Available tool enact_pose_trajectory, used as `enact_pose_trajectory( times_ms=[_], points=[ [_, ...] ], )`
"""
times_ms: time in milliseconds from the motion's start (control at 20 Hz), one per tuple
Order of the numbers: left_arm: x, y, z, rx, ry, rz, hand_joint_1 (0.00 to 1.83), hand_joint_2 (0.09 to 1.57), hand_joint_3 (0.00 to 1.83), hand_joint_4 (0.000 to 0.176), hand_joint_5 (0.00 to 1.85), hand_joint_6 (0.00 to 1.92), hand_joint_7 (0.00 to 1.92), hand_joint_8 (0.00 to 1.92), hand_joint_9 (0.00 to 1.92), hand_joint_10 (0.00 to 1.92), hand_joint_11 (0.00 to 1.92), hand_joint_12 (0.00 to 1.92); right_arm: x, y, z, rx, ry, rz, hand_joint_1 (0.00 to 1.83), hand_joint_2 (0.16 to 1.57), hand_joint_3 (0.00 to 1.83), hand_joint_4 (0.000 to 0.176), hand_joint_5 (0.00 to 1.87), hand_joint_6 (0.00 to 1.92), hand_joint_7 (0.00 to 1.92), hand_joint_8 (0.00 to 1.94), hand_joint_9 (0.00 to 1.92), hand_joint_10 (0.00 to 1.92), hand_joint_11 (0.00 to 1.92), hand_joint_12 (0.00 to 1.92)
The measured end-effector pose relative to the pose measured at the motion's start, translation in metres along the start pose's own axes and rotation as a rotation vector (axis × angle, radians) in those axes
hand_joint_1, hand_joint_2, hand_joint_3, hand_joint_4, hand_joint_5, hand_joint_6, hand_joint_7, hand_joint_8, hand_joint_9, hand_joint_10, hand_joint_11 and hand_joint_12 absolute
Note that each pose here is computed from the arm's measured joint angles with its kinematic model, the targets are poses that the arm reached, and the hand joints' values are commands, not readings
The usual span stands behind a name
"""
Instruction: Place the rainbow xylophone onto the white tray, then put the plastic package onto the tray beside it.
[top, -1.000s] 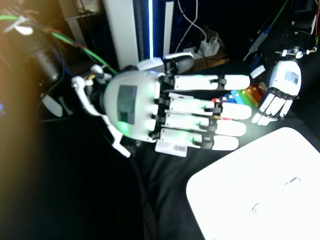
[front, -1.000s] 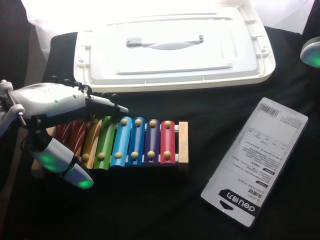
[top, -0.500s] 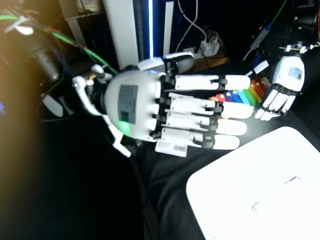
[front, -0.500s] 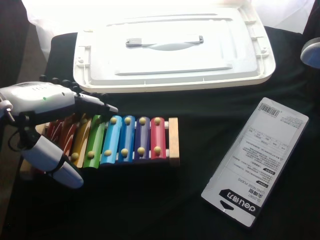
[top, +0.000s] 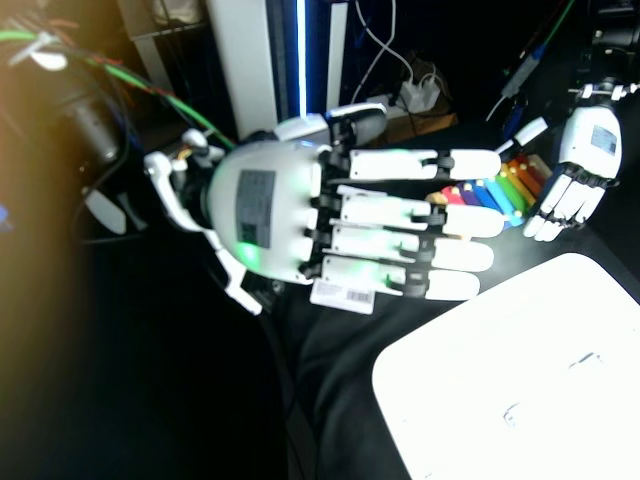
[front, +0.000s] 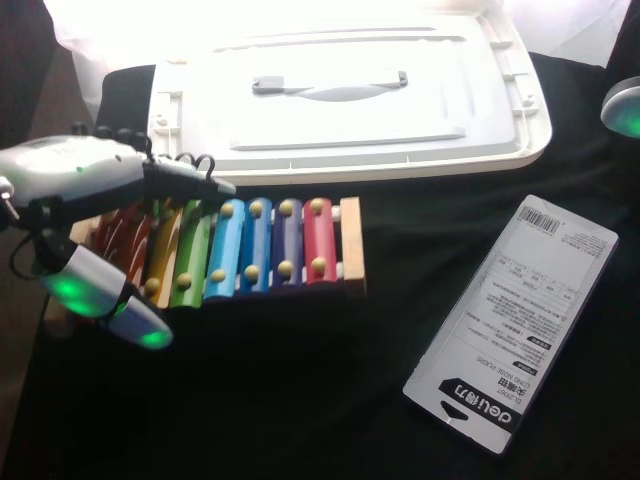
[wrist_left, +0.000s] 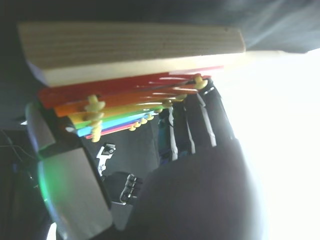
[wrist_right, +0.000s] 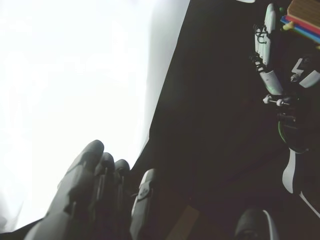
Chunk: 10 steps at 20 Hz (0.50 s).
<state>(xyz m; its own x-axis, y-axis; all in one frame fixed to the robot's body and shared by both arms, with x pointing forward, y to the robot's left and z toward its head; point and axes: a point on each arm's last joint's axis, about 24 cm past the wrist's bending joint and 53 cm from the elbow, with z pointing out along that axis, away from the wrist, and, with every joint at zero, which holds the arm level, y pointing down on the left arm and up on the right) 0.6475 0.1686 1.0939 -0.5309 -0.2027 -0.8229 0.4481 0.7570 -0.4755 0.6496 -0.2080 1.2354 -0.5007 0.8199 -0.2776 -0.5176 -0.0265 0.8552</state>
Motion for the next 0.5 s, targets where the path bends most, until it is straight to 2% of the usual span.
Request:
enact_pose_trajectory(
  times_ms=[50,100,150,200,250,300,350,400,500],
  points=[
    [-0.005,-0.003,0.001,0.011,-0.013,0.0,1.33,1.17,0.0,0.003,0.67,0.01,0.82,1.26,0.65,1.04,0.32,1.3,0.0,0.0,0.0,0.0,0.0,0.0,0.67,0.73,0.0,0.142,0.42,0.0,0.19,0.0,0.12,0.0,0.0,0.44],
    [-0.009,-0.006,0.002,0.018,-0.024,0.002,1.33,1.17,0.0,0.0,0.69,0.01,0.81,1.27,0.66,1.08,0.38,1.33,0.0,0.0,0.0,0.0,0.0,0.0,0.68,0.73,0.0,0.143,0.42,0.0,0.18,0.0,0.11,0.0,0.0,0.43],
    [-0.013,-0.007,0.002,0.022,-0.035,0.002,1.33,1.18,0.0,0.0,0.69,0.01,0.8,1.29,0.63,1.09,0.36,1.32,0.0,0.0,0.0,0.0,0.0,0.0,0.68,0.74,0.0,0.142,0.42,0.0,0.18,0.0,0.11,0.0,0.0,0.4],
    [-0.019,-0.01,0.003,0.029,-0.05,0.012,1.33,1.18,0.0,0.005,0.71,0.02,0.8,1.29,0.62,1.1,0.36,1.32,0.0,0.0,0.0,0.0,0.0,0.0,0.68,0.74,0.0,0.152,0.43,0.0,0.19,0.0,0.11,0.0,0.0,0.39],
    [-0.024,-0.01,0.003,0.03,-0.064,0.016,1.33,1.19,0.0,0.0,0.74,0.03,0.79,1.31,0.62,1.09,0.36,1.27,0.0,0.0,0.0,0.0,0.0,0.0,0.68,0.73,0.0,0.148,0.43,0.0,0.19,0.0,0.11,0.0,0.0,0.39],
    [-0.03,-0.012,0.004,0.032,-0.078,0.018,1.33,1.18,0.0,0.0,0.77,0.04,0.81,1.28,0.66,1.06,0.42,1.23,0.0,0.0,0.0,0.0,0.0,0.0,0.68,0.74,0.0,0.136,0.43,0.0,0.19,0.0,0.11,0.0,0.0,0.4],
    [-0.035,-0.013,0.004,0.035,-0.09,0.023,1.33,1.17,0.0,0.0,0.76,0.03,0.83,1.25,0.75,1.02,0.56,1.25,0.0,0.0,0.0,0.0,0.0,0.0,0.66,0.74,0.0,0.133,0.42,0.0,0.19,0.0,0.11,0.0,0.0,0.44],
    [-0.04,-0.014,0.004,0.037,-0.1,0.023,1.33,1.16,0.0,0.0,0.75,0.02,0.84,1.23,0.8,1.0,0.61,1.26,0.0,0.0,0.0,-0.001,0.0,0.001,0.66,0.75,0.0,0.129,0.41,0.0,0.18,0.0,0.11,0.0,0.0,0.45],
    [-0.057,-0.015,0.005,0.037,-0.137,0.041,1.33,1.17,0.0,0.0,0.75,0.02,0.83,1.25,0.79,1.17,0.59,1.45,0.001,0.0,0.0,0.0,0.0,0.001,0.67,0.75,0.0,0.112,0.4,0.0,0.17,0.0,0.12,0.0,0.0,0.48]
  ],
)
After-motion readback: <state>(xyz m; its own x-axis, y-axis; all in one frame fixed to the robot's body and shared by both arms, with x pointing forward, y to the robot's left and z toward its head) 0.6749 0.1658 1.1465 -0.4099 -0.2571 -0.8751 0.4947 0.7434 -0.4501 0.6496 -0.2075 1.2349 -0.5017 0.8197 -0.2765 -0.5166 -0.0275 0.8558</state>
